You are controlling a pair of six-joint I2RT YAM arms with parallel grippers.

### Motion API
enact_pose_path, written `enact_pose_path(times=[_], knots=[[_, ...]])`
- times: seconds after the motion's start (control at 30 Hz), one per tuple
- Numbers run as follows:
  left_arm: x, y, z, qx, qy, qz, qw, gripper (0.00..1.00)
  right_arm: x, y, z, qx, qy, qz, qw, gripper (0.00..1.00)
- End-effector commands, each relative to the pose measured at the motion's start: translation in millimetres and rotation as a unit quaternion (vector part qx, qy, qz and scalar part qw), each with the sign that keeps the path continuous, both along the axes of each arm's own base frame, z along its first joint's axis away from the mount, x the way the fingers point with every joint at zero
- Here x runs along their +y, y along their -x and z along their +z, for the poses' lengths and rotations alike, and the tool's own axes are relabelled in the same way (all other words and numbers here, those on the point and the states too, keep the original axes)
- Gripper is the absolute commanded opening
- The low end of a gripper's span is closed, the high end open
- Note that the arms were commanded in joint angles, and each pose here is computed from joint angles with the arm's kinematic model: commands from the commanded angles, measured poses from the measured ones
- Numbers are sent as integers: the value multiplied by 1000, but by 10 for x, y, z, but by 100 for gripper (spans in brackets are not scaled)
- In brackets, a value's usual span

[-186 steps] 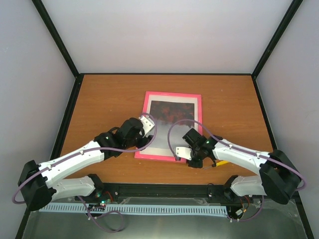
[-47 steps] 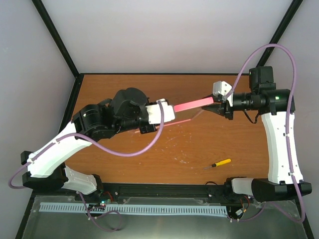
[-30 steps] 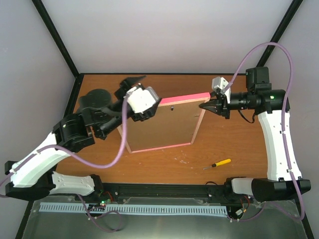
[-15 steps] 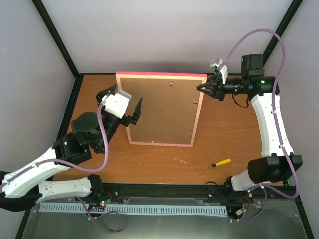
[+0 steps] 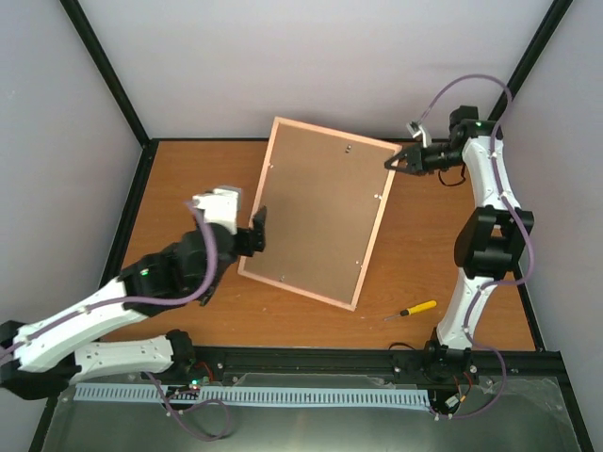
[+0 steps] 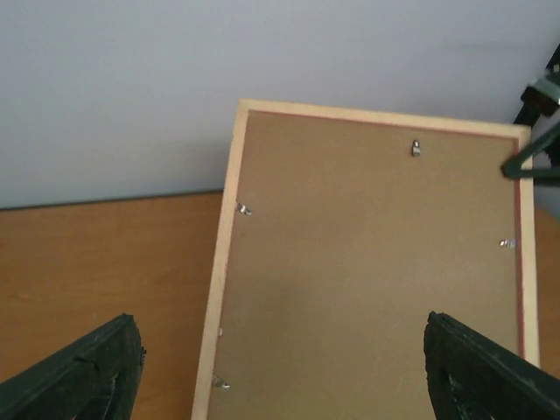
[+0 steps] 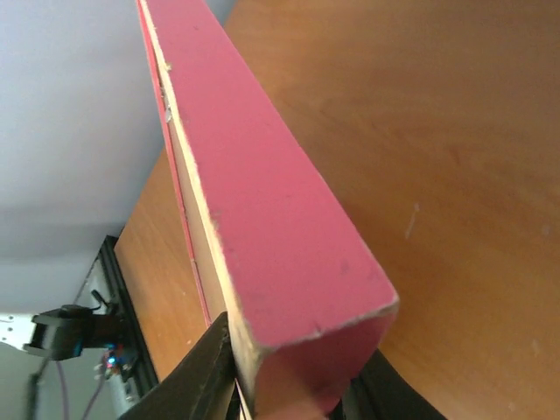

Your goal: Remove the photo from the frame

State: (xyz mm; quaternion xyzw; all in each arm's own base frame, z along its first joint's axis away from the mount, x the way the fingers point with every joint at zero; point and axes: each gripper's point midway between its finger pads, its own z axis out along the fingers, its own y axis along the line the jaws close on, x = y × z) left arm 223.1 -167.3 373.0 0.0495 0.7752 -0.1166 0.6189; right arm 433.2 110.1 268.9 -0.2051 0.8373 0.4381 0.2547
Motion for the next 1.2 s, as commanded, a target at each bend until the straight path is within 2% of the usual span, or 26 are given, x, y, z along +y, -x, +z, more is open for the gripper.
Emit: enact_pose_path(times=[0.0, 0.1, 0.23, 0.4, 0.7, 0.87, 1.0, 1.1, 1.17], knots=[[-322, -155, -533, 93, -57, 0, 994, 87, -125, -47, -450, 14, 59, 11, 998, 3], [-408, -349, -683, 124, -34, -21, 991, 87, -175, -104, -679, 34, 63, 5, 997, 3], [-232, -676, -970, 161, 28, -14, 986, 87, -210, -164, -998, 67, 65, 4, 996, 3], [-37, -909, -1531, 239, 36, 16, 970, 87, -256, -303, -1446, 113, 66, -16, 991, 3], [-73, -857, -2149, 298, 39, 14, 954, 87, -343, -440, -2085, 175, 84, -38, 980, 3], [-111, -773, -2367, 322, 54, 2, 945, 87, -335, -453, -2274, 199, 73, -42, 976, 4], [-59, -728, -2516, 338, 51, 14, 940, 88, -342, -483, -2352, 205, 73, -51, 975, 15], [-40, -700, -2612, 350, 46, 18, 935, 88, -380, -520, -2359, 204, 82, -66, 973, 29], [-33, -691, -2659, 356, 45, 20, 933, 88, -409, -545, -2325, 199, 87, -77, 973, 33]])
